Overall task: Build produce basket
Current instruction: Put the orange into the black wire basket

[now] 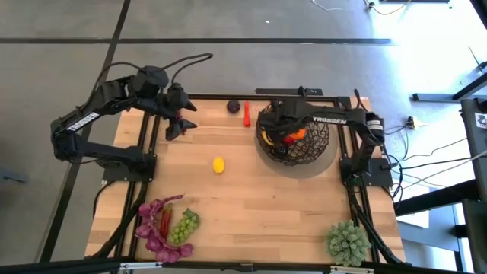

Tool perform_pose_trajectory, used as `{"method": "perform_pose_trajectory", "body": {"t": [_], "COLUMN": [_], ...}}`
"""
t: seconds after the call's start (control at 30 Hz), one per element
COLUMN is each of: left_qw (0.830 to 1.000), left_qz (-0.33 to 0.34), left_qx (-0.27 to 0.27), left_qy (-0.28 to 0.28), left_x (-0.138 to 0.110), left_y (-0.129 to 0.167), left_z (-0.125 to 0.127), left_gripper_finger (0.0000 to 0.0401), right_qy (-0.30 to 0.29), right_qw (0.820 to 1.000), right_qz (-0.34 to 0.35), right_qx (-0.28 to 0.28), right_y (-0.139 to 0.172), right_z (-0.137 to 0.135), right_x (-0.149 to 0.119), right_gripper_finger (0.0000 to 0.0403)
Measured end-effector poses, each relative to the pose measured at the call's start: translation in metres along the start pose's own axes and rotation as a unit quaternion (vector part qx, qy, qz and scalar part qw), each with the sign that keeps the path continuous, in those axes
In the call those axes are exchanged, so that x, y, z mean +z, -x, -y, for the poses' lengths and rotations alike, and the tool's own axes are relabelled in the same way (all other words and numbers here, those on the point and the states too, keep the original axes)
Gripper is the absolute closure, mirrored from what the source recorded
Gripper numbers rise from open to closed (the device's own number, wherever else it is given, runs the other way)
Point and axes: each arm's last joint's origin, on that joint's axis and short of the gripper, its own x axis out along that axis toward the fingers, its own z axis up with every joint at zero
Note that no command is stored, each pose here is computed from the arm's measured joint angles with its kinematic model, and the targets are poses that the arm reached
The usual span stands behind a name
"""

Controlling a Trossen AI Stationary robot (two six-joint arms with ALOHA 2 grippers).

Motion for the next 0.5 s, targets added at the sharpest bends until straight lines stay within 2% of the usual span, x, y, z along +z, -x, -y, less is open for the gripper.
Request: {"method": "perform_pose_trajectory", "body": {"t": [0.27, 0.5], "left_qw": [1.000, 1.000], "left_qz": [-0.024, -0.029], "left_qx": [-0.006, -0.012], "left_qy": [0.004, 0.001], "left_x": [0.006, 0.010], "left_y": [-0.028, -0.043], "left_z": [-0.006, -0.008], "left_gripper_finger": [0.0118, 0.0118], "right_qy": [0.025, 0.046], "right_qw": [0.995, 0.993], "right_qz": [-0.092, -0.098], "right_qx": [-0.022, 0.035], "right_y": [-0.040, -0.078], "right_z": [-0.002, -0.020], "right_x": [-0.033, -0.045], "right_gripper_finger": [0.0153, 0.0156]}}
